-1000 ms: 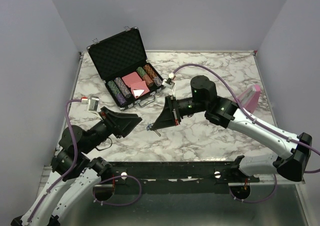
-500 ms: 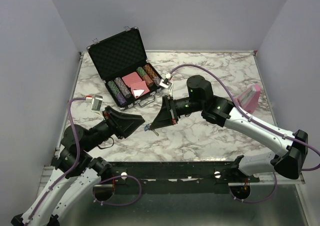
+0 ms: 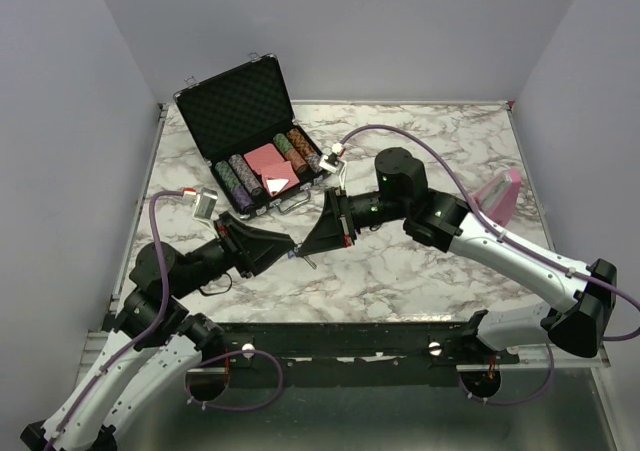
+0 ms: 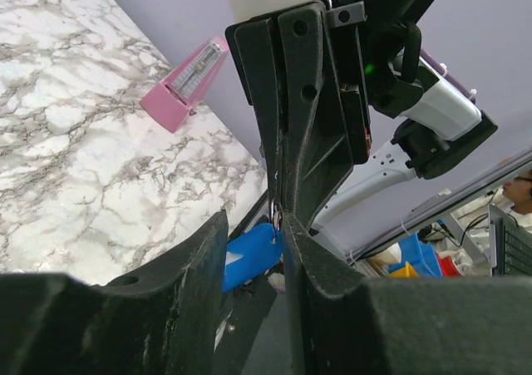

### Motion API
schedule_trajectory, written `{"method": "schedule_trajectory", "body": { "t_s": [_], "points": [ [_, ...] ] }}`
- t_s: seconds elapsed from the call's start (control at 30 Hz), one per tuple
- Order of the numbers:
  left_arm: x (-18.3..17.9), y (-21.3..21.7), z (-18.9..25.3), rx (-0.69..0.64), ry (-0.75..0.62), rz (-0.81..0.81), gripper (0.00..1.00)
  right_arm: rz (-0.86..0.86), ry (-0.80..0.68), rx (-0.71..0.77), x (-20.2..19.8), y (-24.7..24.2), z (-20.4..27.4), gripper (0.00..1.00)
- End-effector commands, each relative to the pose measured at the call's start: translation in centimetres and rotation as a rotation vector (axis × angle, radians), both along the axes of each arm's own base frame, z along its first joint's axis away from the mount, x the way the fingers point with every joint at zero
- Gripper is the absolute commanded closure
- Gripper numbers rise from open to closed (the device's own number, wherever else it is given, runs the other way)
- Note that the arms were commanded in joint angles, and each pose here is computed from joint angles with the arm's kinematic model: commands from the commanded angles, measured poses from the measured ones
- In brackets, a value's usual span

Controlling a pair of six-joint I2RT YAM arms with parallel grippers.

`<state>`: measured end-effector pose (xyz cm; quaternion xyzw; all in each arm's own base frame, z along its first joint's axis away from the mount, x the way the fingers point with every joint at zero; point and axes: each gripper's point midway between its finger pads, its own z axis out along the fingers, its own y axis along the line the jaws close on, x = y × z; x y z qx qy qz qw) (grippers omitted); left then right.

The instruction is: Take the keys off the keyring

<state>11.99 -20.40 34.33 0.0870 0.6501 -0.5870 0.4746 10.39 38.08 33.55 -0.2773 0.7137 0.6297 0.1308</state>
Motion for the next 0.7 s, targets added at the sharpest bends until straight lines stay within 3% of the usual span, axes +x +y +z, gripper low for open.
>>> {"method": "schedule_trajectory", "body": {
  "t_s": [0.0,0.4,0.53,0.67],
  "points": [
    [-0.68,-0.48,0.38,0.005,-0.02,-0.047,0.61,0.0,-0.022,0.031,0.02,0.44,1.41,0.99],
    [-1.0,-1.0,0.12,0.015,-0.017,-0.079,0.81,0.005,-0.025,0.033,0.0,0.48,1.5,0.99],
    [-1.26,-1.16,0.18,0.024,-0.026,-0.097,0.99,0.011,-0.025,0.033,-0.14,0.46,1.52,0.99],
    [-1.39,-1.06,0.29,0.062,-0.033,-0.101,1.0,0.018,-0.03,0.027,-0.23,0.38,1.51,0.99]
  ]
}}
